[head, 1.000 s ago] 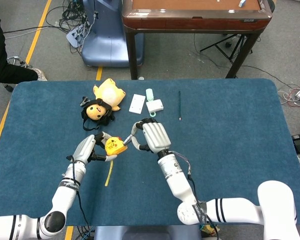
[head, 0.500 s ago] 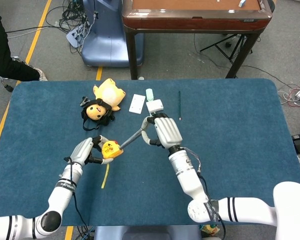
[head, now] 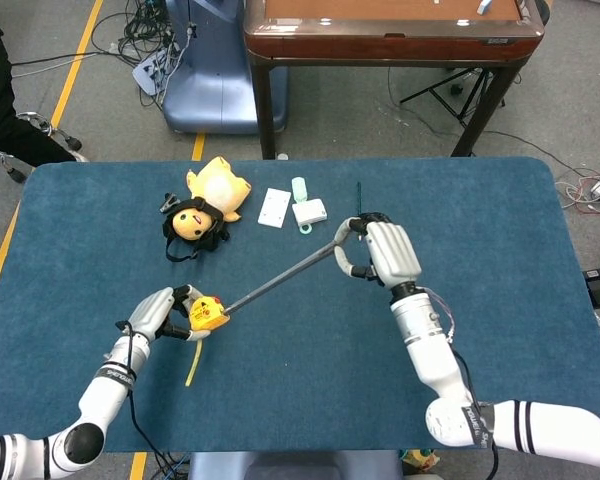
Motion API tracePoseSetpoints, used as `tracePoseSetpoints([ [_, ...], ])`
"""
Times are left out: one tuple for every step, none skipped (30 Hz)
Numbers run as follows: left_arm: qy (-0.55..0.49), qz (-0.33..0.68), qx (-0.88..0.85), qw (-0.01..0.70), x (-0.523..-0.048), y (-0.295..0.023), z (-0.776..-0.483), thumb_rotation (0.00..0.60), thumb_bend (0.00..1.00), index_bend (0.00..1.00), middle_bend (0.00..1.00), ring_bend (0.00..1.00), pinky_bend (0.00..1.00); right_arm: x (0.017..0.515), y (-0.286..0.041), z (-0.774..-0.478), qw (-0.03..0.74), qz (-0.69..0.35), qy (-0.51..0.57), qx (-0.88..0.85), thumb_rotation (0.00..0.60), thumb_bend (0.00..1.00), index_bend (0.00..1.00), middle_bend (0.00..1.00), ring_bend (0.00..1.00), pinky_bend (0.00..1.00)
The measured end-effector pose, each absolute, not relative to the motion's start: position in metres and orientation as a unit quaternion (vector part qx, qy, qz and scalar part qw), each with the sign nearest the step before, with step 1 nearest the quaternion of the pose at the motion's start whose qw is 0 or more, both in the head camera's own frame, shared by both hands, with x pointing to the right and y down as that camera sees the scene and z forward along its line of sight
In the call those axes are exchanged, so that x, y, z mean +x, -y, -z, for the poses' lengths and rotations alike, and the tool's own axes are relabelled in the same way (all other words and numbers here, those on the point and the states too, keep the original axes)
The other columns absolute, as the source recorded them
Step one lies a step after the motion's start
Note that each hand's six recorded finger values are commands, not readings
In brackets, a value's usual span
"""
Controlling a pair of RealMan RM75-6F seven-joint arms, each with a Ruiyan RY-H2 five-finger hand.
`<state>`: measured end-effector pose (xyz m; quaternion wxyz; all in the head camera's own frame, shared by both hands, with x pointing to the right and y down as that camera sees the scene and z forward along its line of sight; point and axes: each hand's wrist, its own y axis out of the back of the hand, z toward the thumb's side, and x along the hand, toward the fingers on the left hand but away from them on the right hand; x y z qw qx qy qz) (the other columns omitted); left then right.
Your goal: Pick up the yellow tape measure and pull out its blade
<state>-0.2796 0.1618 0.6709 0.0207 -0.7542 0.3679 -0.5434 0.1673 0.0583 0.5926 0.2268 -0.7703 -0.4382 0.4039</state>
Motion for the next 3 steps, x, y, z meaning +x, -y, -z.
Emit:
tracePoseSetpoints([
  [-0.365,0.546,-0.754,0.020,-0.2806,-0.1633,-0.6719,0.600,0.13,0.47,0.50,0.43,0.28,0.1736,-0.0573,-0.5901,0.228,-0.405,0.441,-0.768,0.600,0.69,0.64,0.49,0.29,0.20],
  [-0.361,0.547,-0.755,0.019,-0.2816,-0.1649,-0.6729,0.600,0.13,0.47,0.50,0.43,0.28,0.1782,-0.0565,-0.5882,0.229,-0.406,0.443,-0.766,0.600,0.69,0.64,0.49,0.29,0.20],
  [-0.360,0.548,-0.755,0.017,-0.2821,-0.1657,-0.6735,0.600,0.13,0.47,0.50,0.43,0.28,0.1827,-0.0557,-0.5865,0.229,-0.408,0.445,-0.764,0.600,0.69,0.64,0.49,0.29,0.20],
])
